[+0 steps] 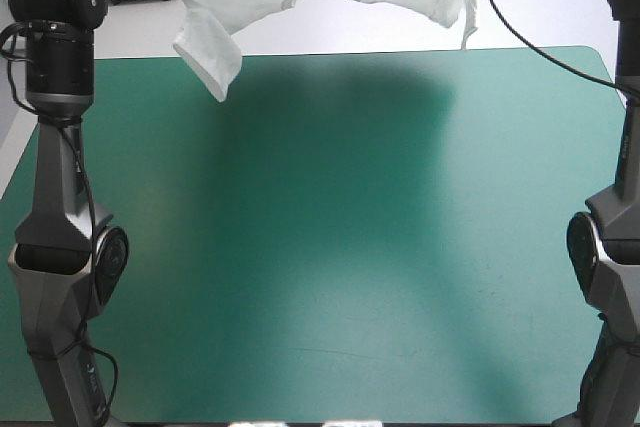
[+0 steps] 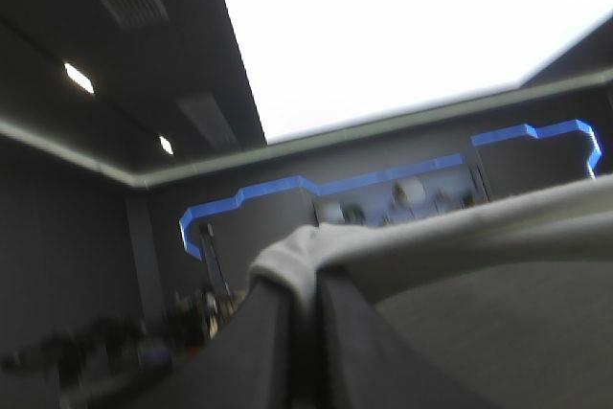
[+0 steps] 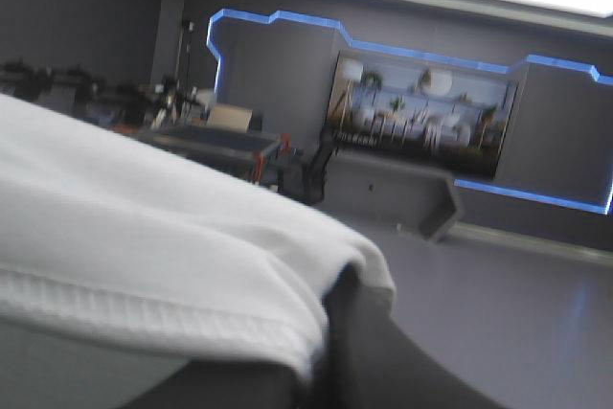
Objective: Fold the cloth
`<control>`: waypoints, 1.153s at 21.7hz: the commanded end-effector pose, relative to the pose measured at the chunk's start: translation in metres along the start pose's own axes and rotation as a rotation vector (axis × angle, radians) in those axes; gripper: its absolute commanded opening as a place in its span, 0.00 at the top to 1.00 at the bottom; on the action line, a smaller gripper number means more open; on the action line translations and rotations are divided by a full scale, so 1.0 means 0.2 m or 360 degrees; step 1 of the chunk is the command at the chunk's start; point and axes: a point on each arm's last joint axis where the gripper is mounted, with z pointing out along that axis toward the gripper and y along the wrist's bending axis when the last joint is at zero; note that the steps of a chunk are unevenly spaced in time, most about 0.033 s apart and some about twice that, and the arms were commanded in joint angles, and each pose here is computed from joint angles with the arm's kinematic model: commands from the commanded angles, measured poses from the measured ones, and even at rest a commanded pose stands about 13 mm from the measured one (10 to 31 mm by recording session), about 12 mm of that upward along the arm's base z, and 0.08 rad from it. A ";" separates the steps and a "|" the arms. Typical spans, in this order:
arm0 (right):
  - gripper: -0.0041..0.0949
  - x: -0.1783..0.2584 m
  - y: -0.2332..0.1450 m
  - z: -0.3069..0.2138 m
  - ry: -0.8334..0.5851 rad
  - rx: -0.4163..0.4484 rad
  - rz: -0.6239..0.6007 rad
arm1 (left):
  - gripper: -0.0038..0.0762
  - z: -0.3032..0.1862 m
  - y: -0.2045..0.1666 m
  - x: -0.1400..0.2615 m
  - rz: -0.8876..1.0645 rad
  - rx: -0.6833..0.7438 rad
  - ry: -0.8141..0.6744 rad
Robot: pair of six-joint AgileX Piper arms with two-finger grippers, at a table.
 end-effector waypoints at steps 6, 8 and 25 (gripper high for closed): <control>0.98 0.40 -0.01 0.10 0.0584 -0.0088 -0.0085 | 0.96 -0.03 -0.02 0.38 -0.0188 0.0212 0.0879; 0.98 0.47 0.00 0.12 0.0669 -0.0115 -0.0074 | 0.96 -0.05 -0.05 0.44 -0.0235 0.0279 0.1030; 0.98 0.65 0.14 -0.52 0.1362 -0.0389 -0.0033 | 0.96 -0.53 -0.11 0.37 -0.0453 0.0579 0.2049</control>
